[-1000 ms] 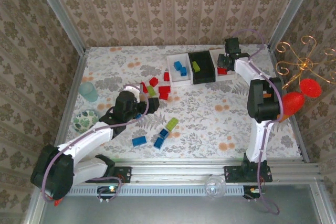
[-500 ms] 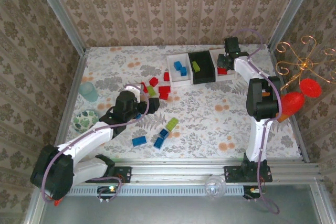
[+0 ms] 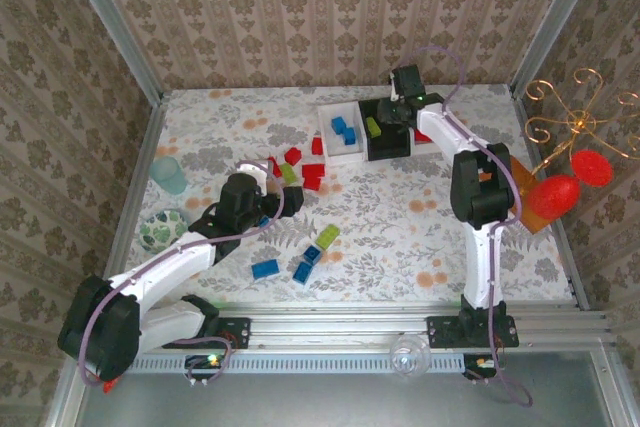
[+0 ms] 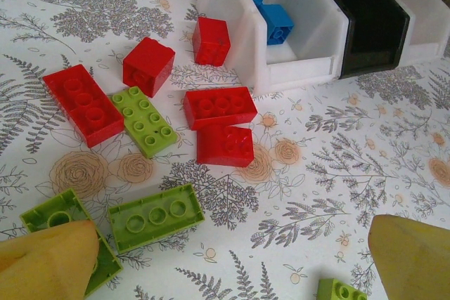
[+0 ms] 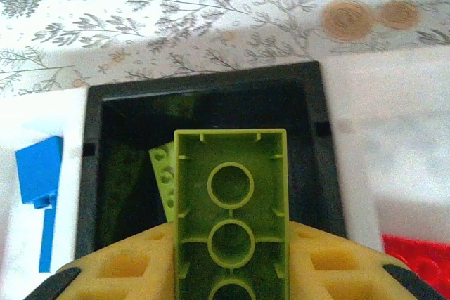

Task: Sort the legos into containers by color
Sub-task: Place the lego in the container, then pick up the lego from the center of the table.

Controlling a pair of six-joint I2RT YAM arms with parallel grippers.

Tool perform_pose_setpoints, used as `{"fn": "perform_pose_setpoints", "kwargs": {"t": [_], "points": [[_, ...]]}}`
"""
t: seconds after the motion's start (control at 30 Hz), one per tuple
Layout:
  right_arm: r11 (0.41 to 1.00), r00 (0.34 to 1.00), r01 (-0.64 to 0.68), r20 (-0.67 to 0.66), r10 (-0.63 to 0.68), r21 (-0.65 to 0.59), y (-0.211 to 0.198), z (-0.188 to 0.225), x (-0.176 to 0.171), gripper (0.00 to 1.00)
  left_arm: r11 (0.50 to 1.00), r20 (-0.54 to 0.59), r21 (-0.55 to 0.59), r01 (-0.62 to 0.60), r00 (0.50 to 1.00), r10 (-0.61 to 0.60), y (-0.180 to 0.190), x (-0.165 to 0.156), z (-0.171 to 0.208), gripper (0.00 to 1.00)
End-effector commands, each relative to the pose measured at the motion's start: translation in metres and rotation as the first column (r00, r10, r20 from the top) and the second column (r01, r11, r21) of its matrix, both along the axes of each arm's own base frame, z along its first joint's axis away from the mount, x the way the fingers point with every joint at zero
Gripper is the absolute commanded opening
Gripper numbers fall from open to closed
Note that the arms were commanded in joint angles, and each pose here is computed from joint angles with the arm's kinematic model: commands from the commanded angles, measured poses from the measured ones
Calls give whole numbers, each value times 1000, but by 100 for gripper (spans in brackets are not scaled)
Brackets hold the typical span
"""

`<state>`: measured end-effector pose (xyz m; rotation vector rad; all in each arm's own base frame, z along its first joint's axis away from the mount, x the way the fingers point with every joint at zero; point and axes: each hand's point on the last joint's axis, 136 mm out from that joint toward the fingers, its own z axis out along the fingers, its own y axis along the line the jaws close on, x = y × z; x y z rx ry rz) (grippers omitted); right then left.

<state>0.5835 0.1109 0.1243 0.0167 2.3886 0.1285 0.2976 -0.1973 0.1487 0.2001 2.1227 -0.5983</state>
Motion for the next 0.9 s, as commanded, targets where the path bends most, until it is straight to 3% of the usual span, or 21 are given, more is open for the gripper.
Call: {"fn": "perform_pose_setpoints", "kwargs": {"t": [0.0,0.07,0.2,0.37,0.53,0.63,0.87], "points": [[1000,999,-8,-41,7,-6,-5,-12,4,46,1000,40,21,-2,999,1,3,0,12,100],[1000,1000,-14,-25,13,-4,-4,-1,5,55,1000,45,22,-5,999,4,4,0,13,100],[999,999,-43,34,42,26,3,34,-4,59,999,48,32,-5,999,3,4,1,12,100],[977,982,-164,117,149,137,52,59,-65,61,997,42,67,-38,999,35,17,5,4,100],[934,937,-345,84,338,89,120,23,-151,65,993,-35,11,-119,992,119,51,11,-10,100],[906,909,-417,53,414,71,152,-1,-186,68,987,-58,-3,-160,986,159,68,11,-14,100],[935,936,-351,-20,352,55,193,-44,-184,76,982,-36,-16,-189,981,188,80,9,-8,100]]}}
